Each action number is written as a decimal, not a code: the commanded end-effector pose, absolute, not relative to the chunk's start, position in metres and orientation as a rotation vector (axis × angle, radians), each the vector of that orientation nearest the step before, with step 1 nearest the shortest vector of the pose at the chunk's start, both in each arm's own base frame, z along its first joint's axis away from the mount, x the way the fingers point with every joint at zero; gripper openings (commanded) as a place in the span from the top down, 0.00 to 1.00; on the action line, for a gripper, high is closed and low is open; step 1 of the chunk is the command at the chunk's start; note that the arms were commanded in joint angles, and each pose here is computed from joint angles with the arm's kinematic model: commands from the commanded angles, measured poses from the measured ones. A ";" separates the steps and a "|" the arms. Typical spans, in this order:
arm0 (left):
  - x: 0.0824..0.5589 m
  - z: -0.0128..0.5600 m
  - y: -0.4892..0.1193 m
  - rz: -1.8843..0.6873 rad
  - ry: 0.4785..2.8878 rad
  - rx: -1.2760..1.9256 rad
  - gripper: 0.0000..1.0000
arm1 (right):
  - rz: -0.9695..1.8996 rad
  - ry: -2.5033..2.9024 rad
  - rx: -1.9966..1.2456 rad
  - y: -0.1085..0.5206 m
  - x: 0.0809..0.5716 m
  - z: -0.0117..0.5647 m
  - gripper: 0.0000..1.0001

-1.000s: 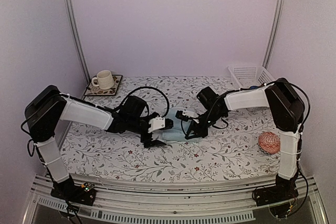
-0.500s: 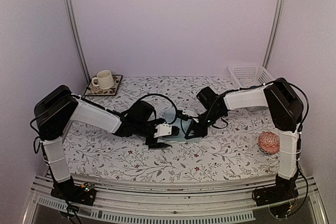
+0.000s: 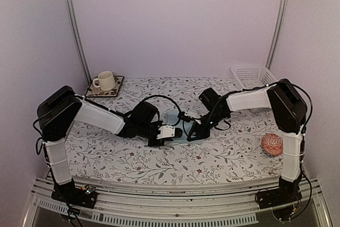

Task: Roll the towels
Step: Roll the towel at the center of the board.

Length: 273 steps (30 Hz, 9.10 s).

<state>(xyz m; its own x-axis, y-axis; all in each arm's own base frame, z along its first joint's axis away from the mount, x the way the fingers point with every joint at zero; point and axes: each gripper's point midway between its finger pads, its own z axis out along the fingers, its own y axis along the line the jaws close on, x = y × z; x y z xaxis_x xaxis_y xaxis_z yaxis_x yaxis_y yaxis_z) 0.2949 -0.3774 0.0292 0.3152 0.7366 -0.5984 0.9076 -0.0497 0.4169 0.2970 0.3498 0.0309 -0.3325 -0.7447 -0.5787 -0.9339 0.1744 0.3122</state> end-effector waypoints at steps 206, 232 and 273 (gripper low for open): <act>0.351 -0.004 -0.360 -1.175 2.380 1.397 1.00 | -0.004 1.336 -1.861 0.349 0.332 0.047 0.36; 0.358 0.028 -0.342 -0.948 2.287 1.421 0.30 | 0.136 1.684 -1.797 0.347 0.317 0.013 0.96; 0.302 0.050 -0.370 -0.516 1.649 1.719 0.27 | 0.858 2.236 -1.584 0.353 0.313 0.002 0.94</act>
<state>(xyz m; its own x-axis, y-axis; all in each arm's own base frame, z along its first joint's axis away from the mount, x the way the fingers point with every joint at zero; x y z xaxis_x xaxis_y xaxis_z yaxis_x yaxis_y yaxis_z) 0.3042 -0.3666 0.0675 0.1000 0.6830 -0.7235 0.9786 0.0640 0.1957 0.3239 0.3689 0.0359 -0.2912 -0.7210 -0.6288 -0.9551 0.1812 0.2345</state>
